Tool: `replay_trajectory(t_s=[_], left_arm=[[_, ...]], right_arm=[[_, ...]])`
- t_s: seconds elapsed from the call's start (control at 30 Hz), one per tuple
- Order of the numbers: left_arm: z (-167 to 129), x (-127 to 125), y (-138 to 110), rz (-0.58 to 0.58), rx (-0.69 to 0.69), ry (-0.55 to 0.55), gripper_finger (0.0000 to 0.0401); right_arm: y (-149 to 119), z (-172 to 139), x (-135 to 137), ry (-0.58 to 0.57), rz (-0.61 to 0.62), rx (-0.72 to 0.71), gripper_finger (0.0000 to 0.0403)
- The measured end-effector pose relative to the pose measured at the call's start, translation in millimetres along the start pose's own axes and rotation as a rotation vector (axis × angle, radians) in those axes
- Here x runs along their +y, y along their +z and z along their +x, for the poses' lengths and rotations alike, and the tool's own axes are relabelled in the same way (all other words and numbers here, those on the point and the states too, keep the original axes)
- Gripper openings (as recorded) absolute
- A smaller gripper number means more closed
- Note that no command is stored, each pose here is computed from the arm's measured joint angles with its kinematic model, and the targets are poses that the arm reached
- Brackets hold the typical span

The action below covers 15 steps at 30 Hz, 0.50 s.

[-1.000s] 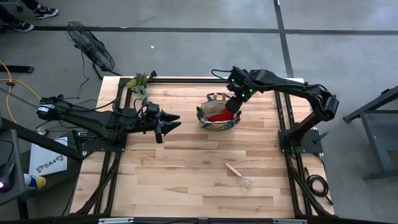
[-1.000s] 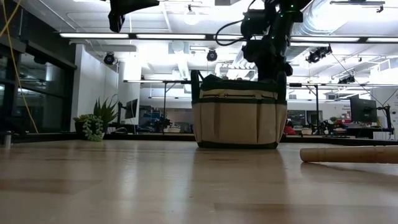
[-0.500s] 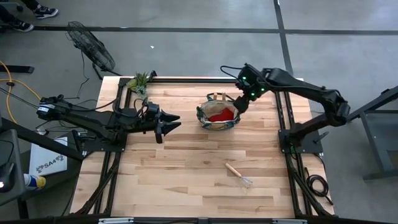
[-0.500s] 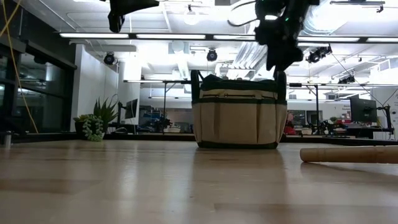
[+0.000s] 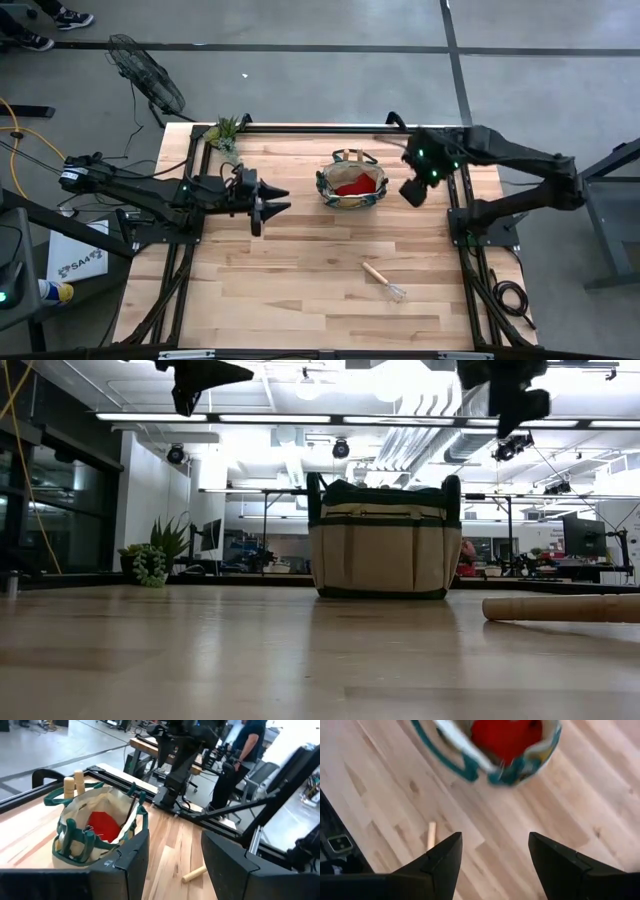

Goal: Pick & Place Garden tools in Gardening bag
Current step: Put the brown hand rake into the white gardening bag

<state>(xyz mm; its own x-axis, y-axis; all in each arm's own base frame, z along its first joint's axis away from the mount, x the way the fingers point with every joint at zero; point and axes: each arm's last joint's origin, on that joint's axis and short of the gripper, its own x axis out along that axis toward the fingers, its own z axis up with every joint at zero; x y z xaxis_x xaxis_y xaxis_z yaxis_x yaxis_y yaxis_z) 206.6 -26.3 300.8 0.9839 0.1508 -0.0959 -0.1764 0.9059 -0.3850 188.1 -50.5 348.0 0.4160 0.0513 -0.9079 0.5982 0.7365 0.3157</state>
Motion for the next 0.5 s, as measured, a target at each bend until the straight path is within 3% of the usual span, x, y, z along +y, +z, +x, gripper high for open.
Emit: replay_trajectory(t_s=[0.2,0.5], left_arm=[[-1.7,4.6,-10.2,0.029,0.002,-0.023,0.0175],[-26.3,28.2,-45.7,-0.092,-0.110,-0.130,0.0174]], right_arm=[[-30.5,6.4,35.7,-0.028,-0.018,0.023,0.0220],[-74.3,48.7,85.1,0.033,-0.028,0.092,0.0220]])
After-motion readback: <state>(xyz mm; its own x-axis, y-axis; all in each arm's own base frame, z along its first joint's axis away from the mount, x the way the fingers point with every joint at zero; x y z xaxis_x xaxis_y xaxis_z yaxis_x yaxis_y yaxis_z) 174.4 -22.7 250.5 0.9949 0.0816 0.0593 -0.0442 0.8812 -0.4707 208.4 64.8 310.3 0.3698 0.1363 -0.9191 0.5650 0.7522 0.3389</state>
